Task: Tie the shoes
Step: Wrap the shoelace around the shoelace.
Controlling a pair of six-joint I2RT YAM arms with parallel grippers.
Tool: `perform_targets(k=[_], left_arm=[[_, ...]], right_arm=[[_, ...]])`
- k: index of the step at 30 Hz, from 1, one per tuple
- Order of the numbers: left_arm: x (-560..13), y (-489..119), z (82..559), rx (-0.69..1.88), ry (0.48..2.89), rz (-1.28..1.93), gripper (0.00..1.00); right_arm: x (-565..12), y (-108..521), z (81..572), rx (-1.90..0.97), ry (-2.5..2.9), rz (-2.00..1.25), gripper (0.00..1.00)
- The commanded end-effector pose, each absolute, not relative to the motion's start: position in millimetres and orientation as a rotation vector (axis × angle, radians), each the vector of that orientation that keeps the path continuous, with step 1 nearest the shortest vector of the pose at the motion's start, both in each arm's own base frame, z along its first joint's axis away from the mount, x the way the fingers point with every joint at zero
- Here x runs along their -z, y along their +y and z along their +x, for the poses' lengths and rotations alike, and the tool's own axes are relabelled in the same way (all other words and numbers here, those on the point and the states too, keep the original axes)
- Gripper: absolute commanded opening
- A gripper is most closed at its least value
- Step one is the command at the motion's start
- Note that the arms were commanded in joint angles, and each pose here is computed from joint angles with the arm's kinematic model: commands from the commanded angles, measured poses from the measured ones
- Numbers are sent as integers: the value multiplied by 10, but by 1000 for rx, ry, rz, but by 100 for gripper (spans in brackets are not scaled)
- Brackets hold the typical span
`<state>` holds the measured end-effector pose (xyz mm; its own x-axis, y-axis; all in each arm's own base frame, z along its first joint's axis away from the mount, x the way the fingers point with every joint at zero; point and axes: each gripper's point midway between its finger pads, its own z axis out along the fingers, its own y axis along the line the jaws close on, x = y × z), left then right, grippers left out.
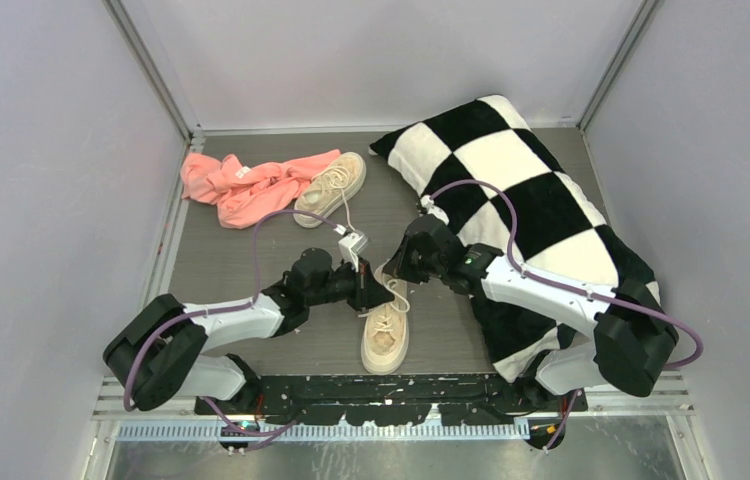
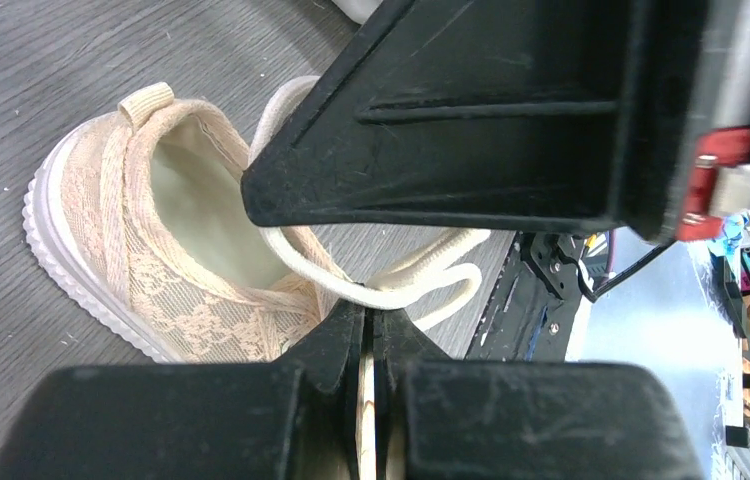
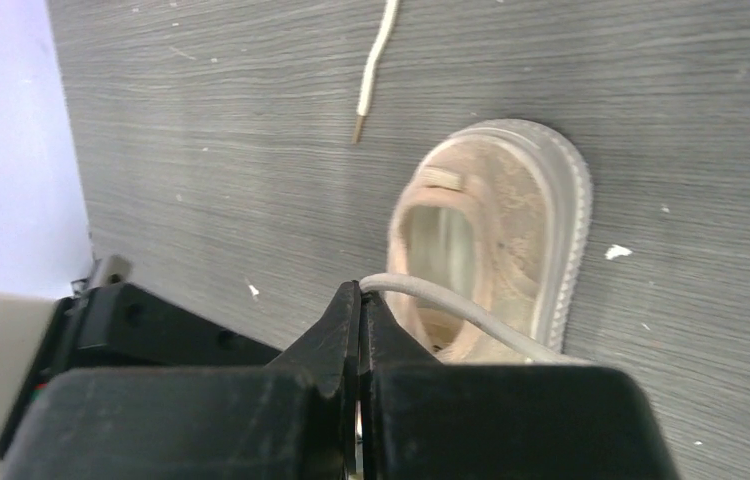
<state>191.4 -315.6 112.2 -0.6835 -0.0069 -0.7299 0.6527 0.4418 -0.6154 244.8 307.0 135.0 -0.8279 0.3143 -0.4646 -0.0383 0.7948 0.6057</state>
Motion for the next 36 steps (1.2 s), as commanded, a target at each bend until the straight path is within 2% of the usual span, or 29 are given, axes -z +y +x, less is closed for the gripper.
perform_targets(k=[1,15,26,36], left_arm=[[-1375,-3213,1869,1321,1916,578,0],[-1364,-3163,1887,1297,1913,547,0],[-1294,-3183,1900,1290,1941,554,0],[-1273,-3195,1919,1287,1950,549,0]], right_arm=[[-1281,2899,2537,-775,2395,284,1],[-1028,2599,2322,-724,2457,291,1],[-1258,2704,2129,-905,2450,253,1],[-1178,2914,1996,-1031,2527,198,1]])
